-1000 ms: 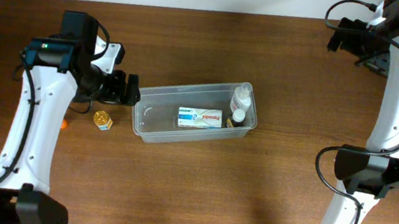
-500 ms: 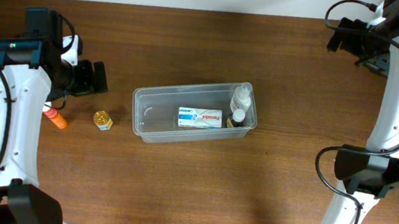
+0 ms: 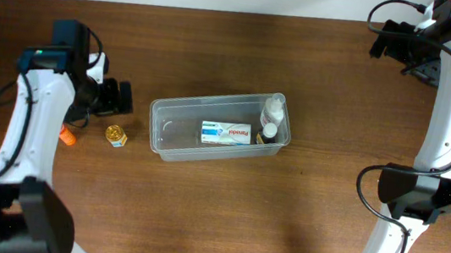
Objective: Pack container
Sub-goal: 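Move the left gripper over the amber jar with gold lid, then lower the left gripper and grasp the amber jar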
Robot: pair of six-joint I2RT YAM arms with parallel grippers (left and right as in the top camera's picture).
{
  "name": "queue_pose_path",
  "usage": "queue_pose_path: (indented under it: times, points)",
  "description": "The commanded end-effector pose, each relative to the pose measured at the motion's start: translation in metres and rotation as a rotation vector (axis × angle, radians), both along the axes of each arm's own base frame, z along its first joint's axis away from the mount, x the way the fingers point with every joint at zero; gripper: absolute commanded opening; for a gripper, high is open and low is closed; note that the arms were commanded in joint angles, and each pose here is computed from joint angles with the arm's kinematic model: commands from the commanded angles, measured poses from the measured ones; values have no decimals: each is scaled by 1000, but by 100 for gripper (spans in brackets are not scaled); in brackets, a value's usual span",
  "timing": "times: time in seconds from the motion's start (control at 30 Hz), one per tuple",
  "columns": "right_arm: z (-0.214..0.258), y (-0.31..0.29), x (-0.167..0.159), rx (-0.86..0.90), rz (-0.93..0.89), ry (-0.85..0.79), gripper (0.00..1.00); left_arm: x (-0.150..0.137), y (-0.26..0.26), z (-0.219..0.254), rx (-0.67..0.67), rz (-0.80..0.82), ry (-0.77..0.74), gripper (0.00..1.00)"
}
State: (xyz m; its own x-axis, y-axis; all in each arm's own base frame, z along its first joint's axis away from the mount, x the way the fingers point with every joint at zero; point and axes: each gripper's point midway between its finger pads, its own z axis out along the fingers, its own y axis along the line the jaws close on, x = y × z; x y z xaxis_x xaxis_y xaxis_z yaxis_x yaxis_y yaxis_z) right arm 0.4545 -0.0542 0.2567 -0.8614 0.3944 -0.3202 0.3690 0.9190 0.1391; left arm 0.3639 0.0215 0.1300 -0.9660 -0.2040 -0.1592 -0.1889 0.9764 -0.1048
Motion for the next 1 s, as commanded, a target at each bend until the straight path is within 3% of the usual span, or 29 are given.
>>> queue_pose_path:
  times: [0.0,0.53,0.83,0.97]
  points:
    - [-1,-2,-2,-6,-6,9,98,-3,0,-23,0,4,68,99]
    - [-1,-2,-1,-6,-6,9,98,-8,-1,-76,-15,3,223,89]
    - [-1,-2,-1,-6,-6,9,98,-9,-1,-100,-20,11,276,89]
    - [-1,-2,-2,-6,-6,9,98,-7,0,-102,-20,11,272,80]
